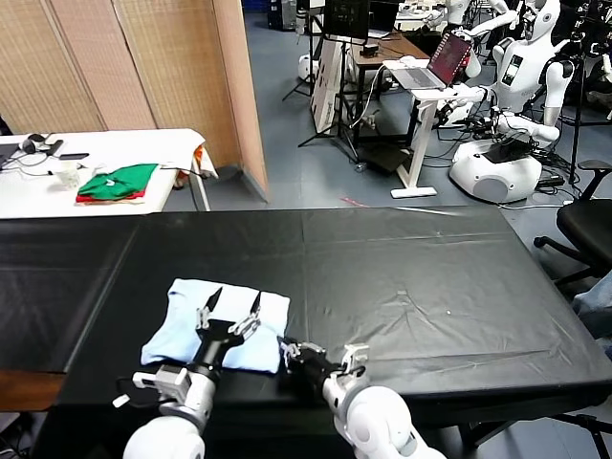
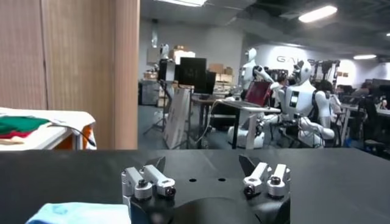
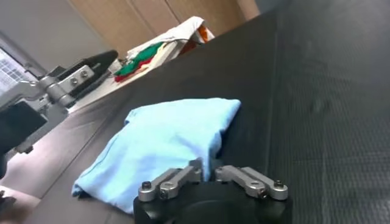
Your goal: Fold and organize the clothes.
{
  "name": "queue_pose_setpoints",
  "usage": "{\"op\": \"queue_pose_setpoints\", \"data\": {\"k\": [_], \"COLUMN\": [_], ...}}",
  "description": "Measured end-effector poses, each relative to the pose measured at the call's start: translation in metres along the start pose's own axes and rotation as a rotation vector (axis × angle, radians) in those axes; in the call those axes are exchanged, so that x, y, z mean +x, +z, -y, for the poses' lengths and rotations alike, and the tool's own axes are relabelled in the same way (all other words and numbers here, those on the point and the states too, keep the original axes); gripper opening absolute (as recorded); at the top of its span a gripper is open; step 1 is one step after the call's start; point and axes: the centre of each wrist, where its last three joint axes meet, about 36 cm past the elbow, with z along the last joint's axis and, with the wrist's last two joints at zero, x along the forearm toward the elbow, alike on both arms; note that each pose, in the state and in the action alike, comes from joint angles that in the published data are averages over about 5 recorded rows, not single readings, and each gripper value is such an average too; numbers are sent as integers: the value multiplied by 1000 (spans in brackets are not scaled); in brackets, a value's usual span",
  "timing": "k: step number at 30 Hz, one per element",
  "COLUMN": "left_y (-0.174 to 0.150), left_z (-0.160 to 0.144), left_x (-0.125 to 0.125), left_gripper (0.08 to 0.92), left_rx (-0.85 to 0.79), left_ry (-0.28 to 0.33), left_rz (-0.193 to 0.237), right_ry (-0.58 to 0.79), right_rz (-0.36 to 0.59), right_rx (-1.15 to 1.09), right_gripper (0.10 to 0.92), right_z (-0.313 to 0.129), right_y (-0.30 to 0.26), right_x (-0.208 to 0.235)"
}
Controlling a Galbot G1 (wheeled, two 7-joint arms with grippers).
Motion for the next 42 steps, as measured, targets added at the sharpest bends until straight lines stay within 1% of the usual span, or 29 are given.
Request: {"op": "queue_pose_setpoints", "data": {"k": [1,2,8,15,21,23,24,27,28,30,31,34,35,37,39,42], "left_y": [0,0,0,1,7,8,8,7,7,6,6,5,5,5,5,3], "left_z": [-1,-2,-10,-25,-33,-34,-34,-36,-37,-38,-37,-36,-36,-36,-37,-36], "left_x": [0,1,3,2,4,4,4,5,5,6,6,9,10,12,15,22], "left_gripper": [907,907,907,907,907,907,907,907,907,907,907,907,907,907,907,907], "left_rx": [-1,-2,-2,-10,-16,-14,-14,-17,-18,-21,-21,-14,-12,-17,-24,-26], "left_ry": [-2,-5,-23,-56,-73,-76,-79,-89,-91,-98,-101,-105,-103,-101,-103,-109], "left_rz": [1,2,6,5,-9,-11,-11,-11,-11,-12,-11,-6,-4,-10,-26,-64], "right_ry": [1,3,27,138,211,236,247,285,297,321,330,348,355,370,385,399], "right_rz": [-1,-2,-15,-35,-15,-20,-23,-21,-16,-6,-2,10,15,25,33,40], "right_rx": [-3,-5,-7,51,95,110,118,142,148,157,161,176,183,200,221,258], "right_gripper": [149,140,142,142,149,185,222,383,459,572,648,813,850,892,902,906], "right_z": [1,3,14,40,63,68,69,71,71,71,71,69,68,65,62,56], "right_y": [0,0,-9,-35,-59,-66,-69,-76,-78,-80,-81,-83,-83,-83,-81,-75], "right_x": [0,0,13,47,76,84,88,98,101,106,109,118,122,129,136,150]}}
